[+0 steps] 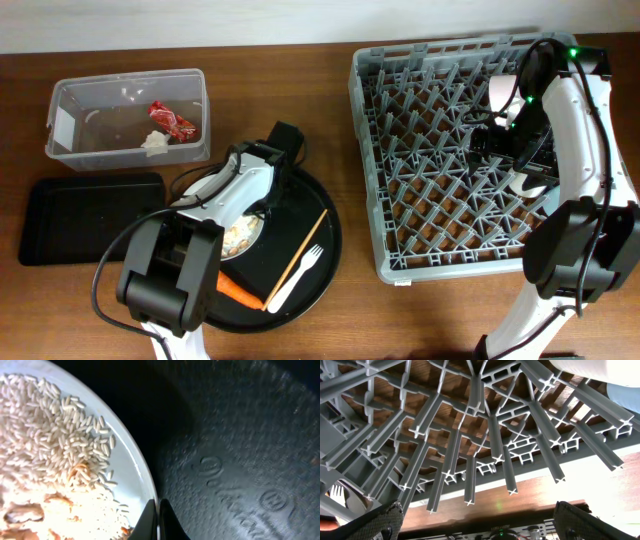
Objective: Sort waste into correct bins and load items into the dishwasher rack
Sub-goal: 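Move left gripper to the white plate and grasp its rim, then lift white plate with left gripper and carry it over black tray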
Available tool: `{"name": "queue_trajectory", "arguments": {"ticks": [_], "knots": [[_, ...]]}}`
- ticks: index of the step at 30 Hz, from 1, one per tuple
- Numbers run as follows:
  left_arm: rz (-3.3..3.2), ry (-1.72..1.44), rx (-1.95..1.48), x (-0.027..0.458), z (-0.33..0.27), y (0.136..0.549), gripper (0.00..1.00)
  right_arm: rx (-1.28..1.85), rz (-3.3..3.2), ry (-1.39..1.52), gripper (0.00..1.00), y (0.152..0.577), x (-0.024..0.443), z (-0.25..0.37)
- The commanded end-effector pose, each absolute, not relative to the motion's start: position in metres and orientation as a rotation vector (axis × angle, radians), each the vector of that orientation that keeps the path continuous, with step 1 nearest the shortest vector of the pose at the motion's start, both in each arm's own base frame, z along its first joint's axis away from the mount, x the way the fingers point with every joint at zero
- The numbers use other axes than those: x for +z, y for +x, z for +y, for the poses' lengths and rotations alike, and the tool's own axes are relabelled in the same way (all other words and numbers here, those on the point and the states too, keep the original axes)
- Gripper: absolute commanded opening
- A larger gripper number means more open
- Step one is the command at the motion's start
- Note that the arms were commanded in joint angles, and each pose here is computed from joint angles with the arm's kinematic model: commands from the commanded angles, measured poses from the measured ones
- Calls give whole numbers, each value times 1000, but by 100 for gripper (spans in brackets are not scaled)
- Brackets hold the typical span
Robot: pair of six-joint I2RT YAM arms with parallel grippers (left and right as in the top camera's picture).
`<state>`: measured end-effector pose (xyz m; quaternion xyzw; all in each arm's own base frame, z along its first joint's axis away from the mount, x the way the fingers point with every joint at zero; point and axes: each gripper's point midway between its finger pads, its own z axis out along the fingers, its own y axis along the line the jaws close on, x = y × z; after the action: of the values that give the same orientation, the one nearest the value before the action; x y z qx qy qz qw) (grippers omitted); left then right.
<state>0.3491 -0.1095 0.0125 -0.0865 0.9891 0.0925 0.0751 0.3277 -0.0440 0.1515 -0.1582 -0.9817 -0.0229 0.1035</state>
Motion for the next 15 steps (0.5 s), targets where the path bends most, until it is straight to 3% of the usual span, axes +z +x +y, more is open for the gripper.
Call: {"name": "queue_trajectory", "arguments": {"ticks": [1, 15], "knots": [[2968, -156, 348, 21, -104, 355, 0, -60, -2906, -473, 99, 324, 157, -44], [2987, -95, 420, 54, -100, 357, 0, -60, -2906, -473, 99, 324, 157, -44]]}}
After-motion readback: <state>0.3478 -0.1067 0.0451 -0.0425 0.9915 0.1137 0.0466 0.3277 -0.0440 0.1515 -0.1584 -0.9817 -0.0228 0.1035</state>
